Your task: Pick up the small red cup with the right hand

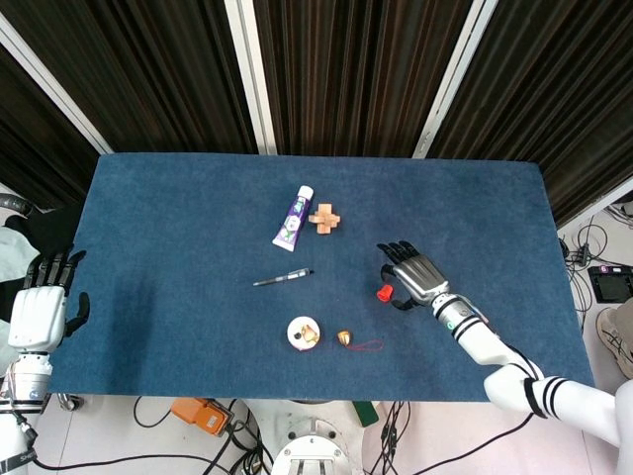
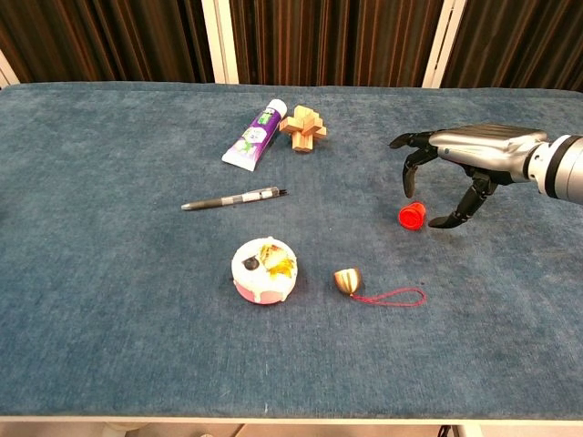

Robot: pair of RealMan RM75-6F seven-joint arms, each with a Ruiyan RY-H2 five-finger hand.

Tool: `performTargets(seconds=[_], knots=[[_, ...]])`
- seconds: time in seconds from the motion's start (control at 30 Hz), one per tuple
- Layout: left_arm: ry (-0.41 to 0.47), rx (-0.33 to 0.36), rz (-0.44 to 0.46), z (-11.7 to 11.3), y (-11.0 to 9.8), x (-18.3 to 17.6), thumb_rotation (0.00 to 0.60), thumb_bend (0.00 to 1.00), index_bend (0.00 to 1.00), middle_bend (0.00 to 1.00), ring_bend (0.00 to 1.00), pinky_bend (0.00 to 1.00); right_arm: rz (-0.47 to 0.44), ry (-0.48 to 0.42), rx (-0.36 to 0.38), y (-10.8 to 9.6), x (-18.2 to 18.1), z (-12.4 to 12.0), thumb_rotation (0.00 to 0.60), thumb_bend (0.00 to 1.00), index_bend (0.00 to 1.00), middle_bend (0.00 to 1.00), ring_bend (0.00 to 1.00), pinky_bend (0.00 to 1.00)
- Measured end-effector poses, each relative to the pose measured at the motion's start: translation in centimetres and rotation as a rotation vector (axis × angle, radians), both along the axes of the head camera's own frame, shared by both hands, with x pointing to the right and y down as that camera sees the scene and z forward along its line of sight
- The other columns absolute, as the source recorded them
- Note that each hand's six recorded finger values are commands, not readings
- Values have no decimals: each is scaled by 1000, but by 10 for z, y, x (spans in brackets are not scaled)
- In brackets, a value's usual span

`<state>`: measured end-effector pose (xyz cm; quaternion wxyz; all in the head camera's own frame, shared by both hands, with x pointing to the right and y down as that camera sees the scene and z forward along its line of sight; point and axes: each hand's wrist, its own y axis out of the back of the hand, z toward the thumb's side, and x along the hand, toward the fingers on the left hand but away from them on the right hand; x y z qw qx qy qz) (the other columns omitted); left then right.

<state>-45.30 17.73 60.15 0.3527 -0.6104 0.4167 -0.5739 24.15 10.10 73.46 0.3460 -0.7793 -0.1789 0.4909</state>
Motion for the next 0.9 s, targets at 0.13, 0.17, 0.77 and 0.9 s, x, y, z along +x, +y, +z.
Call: performTargets(seconds=[0.13,0.17,0.77,0.9], knots=[[-1,1,-3,0,-1,-1,600,534,112,24,58,43,-18,-4,-3,0,-7,4,600,401,486,71,92,24],[0,1,-4,0,-1,-1,600,534,112,24,58,43,-21,-5,-4,0,-8,4,600,401,486,71,92,24],[4,-1,-6,0,-2,-2,600,534,112,24,58,43,-41,8,-3,1,-13,9,600,442,568,74,94,30],[4,-1,-8,0,-2,-2,600,533,112,24,58,43,-47,20,6,0,-12,9,600,455,577,74,94,30]])
